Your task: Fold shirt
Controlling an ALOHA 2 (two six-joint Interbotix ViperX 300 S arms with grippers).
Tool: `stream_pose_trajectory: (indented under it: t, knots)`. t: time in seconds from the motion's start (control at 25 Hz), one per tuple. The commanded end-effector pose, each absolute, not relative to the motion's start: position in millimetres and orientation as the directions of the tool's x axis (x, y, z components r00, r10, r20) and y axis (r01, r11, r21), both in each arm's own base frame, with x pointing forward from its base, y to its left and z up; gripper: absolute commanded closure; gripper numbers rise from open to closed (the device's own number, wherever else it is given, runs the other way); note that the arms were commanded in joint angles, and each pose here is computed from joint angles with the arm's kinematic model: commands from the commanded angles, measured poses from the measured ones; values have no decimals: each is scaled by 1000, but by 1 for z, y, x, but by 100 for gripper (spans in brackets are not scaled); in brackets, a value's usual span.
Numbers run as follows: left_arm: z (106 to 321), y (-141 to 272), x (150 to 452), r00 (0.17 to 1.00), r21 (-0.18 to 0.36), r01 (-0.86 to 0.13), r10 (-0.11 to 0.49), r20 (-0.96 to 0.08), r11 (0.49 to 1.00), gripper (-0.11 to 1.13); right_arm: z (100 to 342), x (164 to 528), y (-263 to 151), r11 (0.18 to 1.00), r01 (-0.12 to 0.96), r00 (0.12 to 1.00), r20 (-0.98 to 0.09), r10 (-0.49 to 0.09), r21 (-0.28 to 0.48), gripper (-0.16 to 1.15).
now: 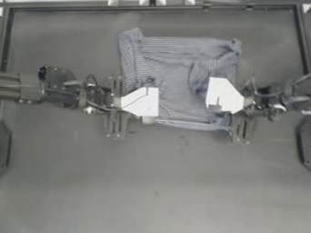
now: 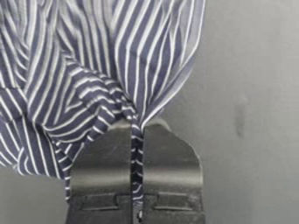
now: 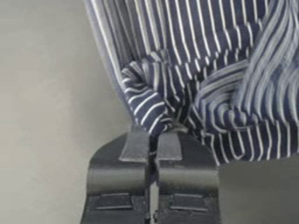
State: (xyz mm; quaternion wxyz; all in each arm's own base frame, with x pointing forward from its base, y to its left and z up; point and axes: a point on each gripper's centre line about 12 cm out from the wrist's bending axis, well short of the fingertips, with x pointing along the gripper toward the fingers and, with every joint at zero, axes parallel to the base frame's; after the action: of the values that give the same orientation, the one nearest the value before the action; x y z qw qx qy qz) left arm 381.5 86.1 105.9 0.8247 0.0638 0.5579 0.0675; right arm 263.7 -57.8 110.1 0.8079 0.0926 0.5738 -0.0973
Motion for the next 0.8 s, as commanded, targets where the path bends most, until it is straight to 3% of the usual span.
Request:
stream_pose_trajectory:
  t: [0.04,0.44,0.8]
  knots:
    - [143,71,383,460,180,-45,180,-869,983,98,130,262,-52,962,271,382,-922,-64,46,91]
    - [169,27,383,508,157,-8,140,-850,988,97,155,259,-18,954,297,403,-911,-85,42,91]
    - [191,-5,367,488,192,-42,187,-852,981,97,172,255,7,939,343,430,-895,-119,40,91]
